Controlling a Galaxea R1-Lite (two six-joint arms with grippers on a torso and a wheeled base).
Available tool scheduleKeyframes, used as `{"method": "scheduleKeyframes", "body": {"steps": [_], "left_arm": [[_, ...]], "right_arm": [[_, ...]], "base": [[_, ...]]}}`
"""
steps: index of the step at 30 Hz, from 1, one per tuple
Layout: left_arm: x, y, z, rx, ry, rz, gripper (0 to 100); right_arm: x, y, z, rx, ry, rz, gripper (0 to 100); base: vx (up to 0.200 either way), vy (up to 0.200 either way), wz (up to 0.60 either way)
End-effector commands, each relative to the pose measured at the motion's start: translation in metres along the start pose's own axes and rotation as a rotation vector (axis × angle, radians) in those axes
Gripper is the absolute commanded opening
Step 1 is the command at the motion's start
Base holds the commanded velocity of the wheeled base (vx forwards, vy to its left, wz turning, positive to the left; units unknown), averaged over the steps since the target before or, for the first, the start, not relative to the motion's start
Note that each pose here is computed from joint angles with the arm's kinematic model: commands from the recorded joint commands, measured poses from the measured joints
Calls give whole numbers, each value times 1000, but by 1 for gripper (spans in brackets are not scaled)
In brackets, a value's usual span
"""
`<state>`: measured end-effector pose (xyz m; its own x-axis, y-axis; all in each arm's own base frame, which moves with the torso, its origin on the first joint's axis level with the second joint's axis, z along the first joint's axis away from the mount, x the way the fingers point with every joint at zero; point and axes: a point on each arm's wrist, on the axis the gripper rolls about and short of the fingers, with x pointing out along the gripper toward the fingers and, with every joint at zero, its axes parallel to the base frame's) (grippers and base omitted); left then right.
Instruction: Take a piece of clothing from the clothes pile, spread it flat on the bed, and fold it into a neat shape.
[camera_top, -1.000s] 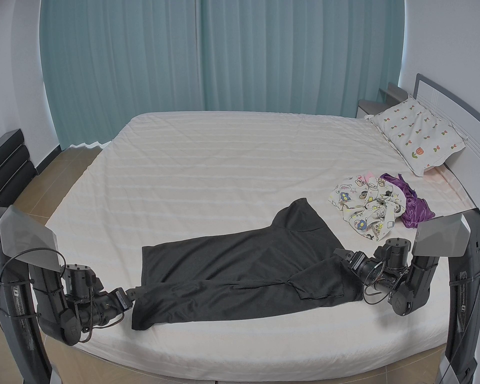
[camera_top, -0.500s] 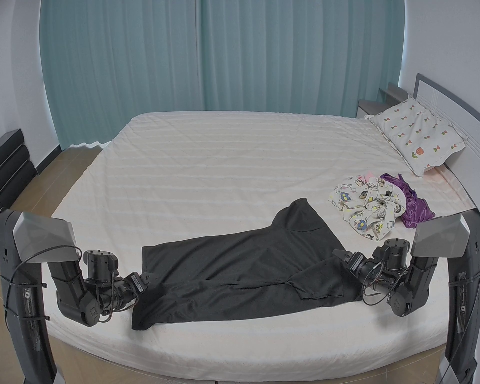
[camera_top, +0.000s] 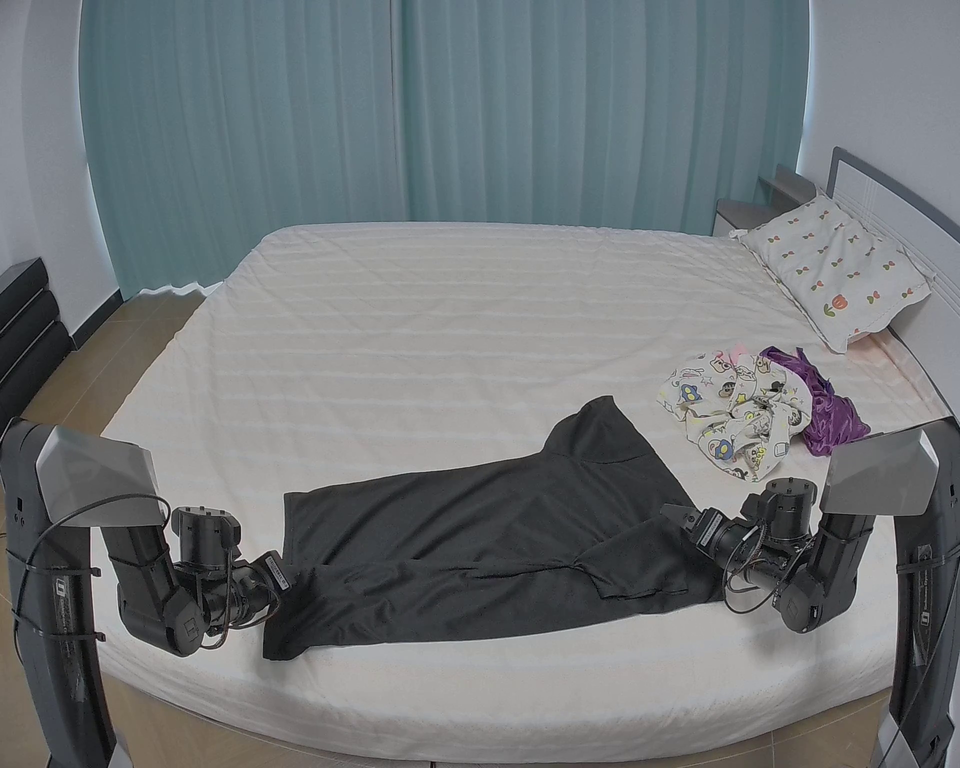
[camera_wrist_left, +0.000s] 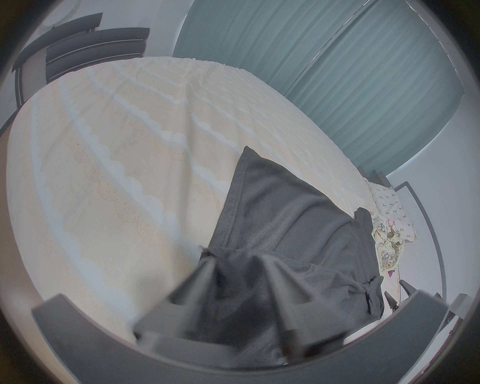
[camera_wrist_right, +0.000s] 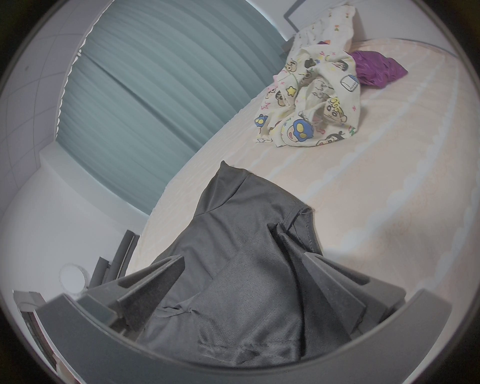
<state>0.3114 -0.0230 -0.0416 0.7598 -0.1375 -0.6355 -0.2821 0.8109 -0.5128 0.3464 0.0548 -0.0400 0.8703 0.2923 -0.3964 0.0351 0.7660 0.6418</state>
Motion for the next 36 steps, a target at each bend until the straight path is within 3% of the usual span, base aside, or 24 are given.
{"method": "scheduleKeyframes", "body": {"steps": [1, 7, 11, 21, 34, 35, 36], "left_arm": [[-1, 2, -1, -6, 2, 10, 0], [-11, 1, 1, -16, -12, 15, 0], [-17, -3, 4, -49, -24, 3, 0], [-17, -2, 3, -53, -19, 4, 0], [-18, -3, 3, -53, -20, 3, 0], [-18, -3, 3, -53, -20, 3, 0], [-18, -3, 3, -53, -21, 4, 0]], "right_arm": [[2, 2, 3, -27, 0, 9, 100], [15, 1, 17, -171, 47, 41, 100], [27, 6, 24, -218, 69, 81, 100], [63, -3, 22, -321, 120, 56, 100], [69, -10, 18, -318, 150, 36, 100], [70, -10, 18, -318, 157, 32, 0], [70, -10, 19, -319, 156, 31, 0]], "base": [[0, 0, 0], [0, 0, 0], [0, 0, 0], [0, 0, 0], [0, 0, 0], [0, 0, 0], [0, 0, 0]]}}
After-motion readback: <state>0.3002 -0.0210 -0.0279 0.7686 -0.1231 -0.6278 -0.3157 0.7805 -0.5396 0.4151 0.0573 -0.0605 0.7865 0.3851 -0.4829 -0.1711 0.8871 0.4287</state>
